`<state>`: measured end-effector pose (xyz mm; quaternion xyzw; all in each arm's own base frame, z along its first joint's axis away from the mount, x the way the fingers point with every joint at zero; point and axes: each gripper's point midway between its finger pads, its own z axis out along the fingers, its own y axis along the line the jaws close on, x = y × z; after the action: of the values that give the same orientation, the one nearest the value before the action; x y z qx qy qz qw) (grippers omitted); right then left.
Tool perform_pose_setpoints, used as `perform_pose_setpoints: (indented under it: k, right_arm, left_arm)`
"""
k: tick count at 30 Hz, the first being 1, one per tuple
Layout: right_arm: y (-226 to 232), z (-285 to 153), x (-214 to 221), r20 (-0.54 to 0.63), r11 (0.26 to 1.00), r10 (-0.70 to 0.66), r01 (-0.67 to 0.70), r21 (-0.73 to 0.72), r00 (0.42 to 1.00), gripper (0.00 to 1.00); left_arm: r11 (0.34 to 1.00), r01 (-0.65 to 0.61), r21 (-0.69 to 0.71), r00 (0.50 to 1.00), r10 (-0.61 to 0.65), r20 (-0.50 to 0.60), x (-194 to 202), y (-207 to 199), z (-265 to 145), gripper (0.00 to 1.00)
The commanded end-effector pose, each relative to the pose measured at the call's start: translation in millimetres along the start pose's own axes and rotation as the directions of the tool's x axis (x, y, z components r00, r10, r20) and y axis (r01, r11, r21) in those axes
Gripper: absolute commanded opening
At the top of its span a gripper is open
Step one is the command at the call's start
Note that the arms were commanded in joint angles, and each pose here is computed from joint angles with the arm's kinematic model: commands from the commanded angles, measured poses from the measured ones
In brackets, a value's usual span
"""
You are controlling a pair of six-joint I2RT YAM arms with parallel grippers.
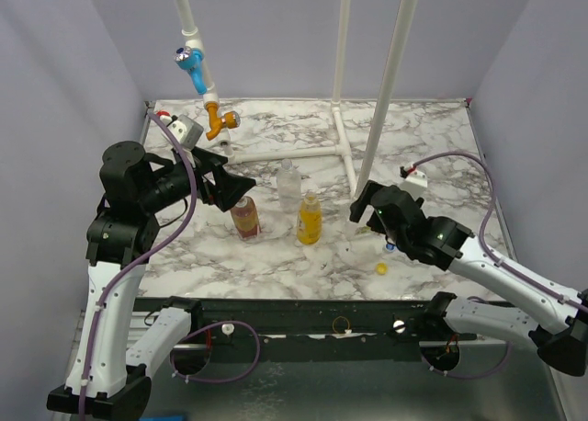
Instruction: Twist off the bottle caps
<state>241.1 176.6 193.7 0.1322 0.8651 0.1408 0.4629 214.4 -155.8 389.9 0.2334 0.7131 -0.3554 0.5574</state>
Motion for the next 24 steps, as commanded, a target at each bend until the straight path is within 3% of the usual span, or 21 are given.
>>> perform_pose_setpoints:
  k: [1,8,18,24]
  right_arm:
    - [-50,8,20,-0.083,0.981,0.094,-0.078,0.175,0.992,1.00]
    - [-81,56,13,-0.128,0.958,0.156,-0.118,0.263,0.979,1.00]
    - [-105,87,4,0.009,0.897,0.321,-0.307,0.319,0.947,1.00]
    - [-140,99,-7,0.053,0.827,0.379,-0.364,0.429,0.924,1.00]
  left_arm:
    - [0.999,-0.014,0.041,1.000,0.013,0.022,-10,-11,-2,0.99]
    - [0.998,-0.017,0.064,0.999,0.015,0.032,-18,-17,-4,0.99]
    - [0.996,-0.056,0.075,0.997,0.052,0.059,-28,-25,-10,0.99]
    - [0.994,-0.040,0.101,0.998,0.035,0.052,-26,-30,-11,0.99]
